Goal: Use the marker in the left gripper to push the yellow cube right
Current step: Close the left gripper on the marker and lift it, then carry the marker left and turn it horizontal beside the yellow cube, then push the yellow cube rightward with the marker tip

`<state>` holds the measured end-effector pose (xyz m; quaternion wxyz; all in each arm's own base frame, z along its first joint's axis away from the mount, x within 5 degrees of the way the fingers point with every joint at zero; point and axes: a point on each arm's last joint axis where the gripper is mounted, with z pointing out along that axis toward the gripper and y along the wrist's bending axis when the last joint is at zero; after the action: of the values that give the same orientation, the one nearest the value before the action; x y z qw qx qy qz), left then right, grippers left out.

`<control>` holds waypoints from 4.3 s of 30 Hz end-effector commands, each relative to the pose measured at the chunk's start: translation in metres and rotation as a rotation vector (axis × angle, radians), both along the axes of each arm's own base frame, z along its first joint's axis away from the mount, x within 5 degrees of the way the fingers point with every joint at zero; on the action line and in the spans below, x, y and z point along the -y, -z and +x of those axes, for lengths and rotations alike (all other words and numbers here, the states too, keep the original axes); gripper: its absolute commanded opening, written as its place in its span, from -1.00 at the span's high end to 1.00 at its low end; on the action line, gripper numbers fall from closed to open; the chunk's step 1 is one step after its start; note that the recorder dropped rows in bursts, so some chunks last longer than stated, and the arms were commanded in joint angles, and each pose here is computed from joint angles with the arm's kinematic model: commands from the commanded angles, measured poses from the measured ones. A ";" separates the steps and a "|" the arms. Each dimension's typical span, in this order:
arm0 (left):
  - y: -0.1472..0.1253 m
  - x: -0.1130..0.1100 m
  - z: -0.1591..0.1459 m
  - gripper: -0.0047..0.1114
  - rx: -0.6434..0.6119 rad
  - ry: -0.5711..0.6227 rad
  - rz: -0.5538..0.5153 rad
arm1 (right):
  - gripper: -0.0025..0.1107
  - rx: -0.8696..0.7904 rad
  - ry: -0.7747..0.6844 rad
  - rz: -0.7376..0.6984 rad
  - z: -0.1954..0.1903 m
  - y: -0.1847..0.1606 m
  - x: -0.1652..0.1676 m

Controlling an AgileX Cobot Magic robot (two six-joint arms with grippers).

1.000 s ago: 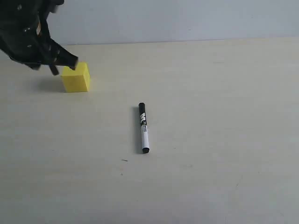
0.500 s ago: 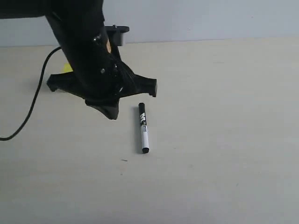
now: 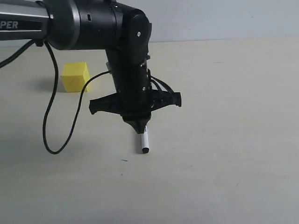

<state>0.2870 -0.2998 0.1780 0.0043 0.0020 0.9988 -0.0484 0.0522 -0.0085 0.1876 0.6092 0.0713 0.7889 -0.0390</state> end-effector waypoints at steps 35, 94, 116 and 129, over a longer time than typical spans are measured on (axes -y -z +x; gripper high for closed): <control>0.048 0.017 0.027 0.16 0.069 0.023 0.084 | 0.96 0.005 0.003 -0.006 0.000 0.001 0.000; -0.074 -0.327 0.065 0.92 0.499 0.460 0.554 | 0.96 0.005 0.003 -0.006 0.000 0.001 0.000; 0.005 -0.299 0.156 0.92 0.391 1.293 0.339 | 0.96 0.005 0.003 -0.006 0.000 0.001 0.000; 0.050 -0.362 0.186 0.92 0.423 1.342 0.488 | 0.96 0.005 0.003 -0.006 0.000 0.001 0.000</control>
<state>0.4706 0.0586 0.1271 0.1541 0.6309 0.7385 0.1814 0.0522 -0.0085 0.1876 0.6092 0.0713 0.7889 -0.0390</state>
